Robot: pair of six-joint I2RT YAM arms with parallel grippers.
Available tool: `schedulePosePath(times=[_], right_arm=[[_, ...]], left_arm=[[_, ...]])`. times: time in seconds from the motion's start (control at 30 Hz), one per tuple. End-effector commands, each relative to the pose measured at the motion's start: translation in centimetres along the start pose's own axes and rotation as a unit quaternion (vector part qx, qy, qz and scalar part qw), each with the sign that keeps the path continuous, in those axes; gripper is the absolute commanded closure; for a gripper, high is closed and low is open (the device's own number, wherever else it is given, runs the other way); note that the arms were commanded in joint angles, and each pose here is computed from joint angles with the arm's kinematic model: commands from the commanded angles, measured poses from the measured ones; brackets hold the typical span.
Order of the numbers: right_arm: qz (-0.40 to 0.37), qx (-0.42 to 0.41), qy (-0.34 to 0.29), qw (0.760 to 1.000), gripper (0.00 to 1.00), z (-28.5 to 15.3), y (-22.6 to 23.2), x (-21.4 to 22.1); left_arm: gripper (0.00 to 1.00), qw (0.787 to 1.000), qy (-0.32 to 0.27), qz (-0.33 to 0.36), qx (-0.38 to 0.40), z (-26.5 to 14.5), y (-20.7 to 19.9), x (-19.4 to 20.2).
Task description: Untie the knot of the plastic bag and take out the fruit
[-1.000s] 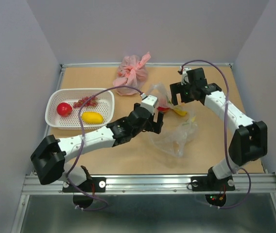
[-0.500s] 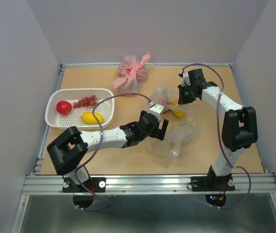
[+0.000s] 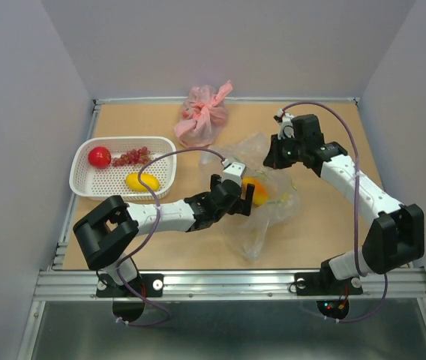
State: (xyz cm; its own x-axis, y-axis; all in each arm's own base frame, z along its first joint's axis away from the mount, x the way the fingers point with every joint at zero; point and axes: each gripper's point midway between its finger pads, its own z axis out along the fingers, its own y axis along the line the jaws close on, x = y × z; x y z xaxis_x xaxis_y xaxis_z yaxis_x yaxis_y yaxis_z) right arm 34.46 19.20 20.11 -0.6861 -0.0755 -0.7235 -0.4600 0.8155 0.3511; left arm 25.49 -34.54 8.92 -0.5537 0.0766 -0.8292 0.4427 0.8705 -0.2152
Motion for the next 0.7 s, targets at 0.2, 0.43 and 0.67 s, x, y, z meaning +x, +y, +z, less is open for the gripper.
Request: schedulePosePath(times=[0.2,0.43,0.67], right_arm=[[0.116,0.165,0.057,0.978,0.99,3.1,-7.4,6.0],[0.156,0.205,0.054,0.965,0.83,3.4,-9.3,6.5],[0.157,0.194,0.062,0.966,0.81,3.3,-8.9,7.3]], left_arm=[[0.01,0.997,-0.043,-0.057,-0.030,-0.4,0.1,-2.8],[0.01,0.993,-0.052,-0.084,-0.072,-0.4,0.9,-3.9],[0.01,0.981,-0.040,-0.113,-0.155,0.6,3.9,-4.0]])
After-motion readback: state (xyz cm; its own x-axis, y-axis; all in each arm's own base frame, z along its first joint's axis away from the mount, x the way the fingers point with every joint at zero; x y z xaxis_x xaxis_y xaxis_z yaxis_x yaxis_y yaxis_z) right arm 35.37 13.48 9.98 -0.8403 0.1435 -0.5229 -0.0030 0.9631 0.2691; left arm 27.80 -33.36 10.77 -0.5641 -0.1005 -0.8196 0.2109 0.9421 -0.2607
